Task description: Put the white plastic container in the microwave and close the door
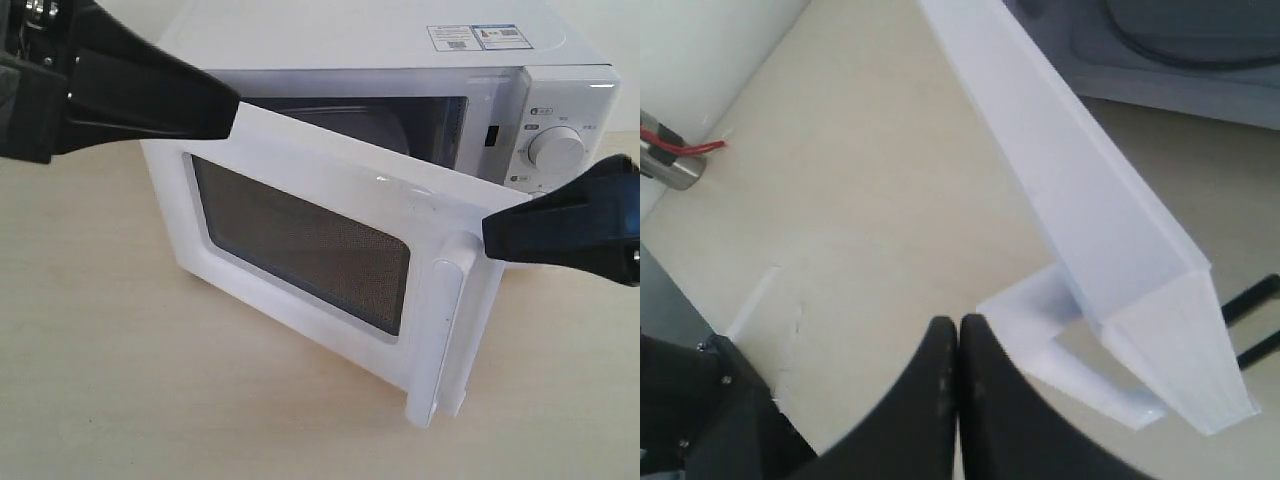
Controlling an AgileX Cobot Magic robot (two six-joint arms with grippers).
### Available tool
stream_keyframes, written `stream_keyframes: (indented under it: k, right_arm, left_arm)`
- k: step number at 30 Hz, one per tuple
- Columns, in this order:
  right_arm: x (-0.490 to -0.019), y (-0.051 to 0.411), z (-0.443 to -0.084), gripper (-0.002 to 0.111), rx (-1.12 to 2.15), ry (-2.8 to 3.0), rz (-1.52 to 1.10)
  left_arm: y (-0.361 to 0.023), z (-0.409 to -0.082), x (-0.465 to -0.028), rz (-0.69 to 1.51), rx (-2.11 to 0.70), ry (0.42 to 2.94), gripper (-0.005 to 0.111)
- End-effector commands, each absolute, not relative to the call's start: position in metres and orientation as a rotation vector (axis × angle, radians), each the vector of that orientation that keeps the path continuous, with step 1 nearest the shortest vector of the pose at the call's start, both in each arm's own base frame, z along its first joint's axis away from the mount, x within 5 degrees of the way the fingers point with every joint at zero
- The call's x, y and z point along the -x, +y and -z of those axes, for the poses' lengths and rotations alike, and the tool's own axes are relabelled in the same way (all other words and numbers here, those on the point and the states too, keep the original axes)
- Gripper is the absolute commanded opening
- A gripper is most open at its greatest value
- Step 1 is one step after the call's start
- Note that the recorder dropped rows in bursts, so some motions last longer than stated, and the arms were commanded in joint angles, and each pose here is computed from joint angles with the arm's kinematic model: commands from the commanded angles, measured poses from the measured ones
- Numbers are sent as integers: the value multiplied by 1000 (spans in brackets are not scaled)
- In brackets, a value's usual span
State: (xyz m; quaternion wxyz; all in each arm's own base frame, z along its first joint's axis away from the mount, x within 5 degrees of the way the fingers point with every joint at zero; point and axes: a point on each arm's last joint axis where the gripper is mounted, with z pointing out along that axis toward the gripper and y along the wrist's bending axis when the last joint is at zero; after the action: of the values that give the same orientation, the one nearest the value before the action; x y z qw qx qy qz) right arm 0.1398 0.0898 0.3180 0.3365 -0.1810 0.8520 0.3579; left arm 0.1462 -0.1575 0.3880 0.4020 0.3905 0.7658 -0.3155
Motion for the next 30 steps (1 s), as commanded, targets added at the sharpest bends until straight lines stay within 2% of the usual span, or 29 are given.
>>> stream_keyframes:
  k: [1,6,16,21,30]
  right_arm:
    - [-147,86,-312,0,415,2279,-860]
    - [-154,83,-308,0,372,2293,-786]
    - [-178,68,-321,0,103,2089,-615]
    - [-184,60,-326,0,74,2018,-505]
    - [-169,70,-341,0,140,1986,-607]
  left_arm:
    - [-159,-387,-146,816,-967,1940,4]
    - [-159,-387,-146,817,-970,1943,4]
    - [-159,-387,-145,828,-978,1951,4]
    - [-159,-385,-143,836,-1003,1969,4]
    - [-158,-384,-142,823,-1039,1970,4]
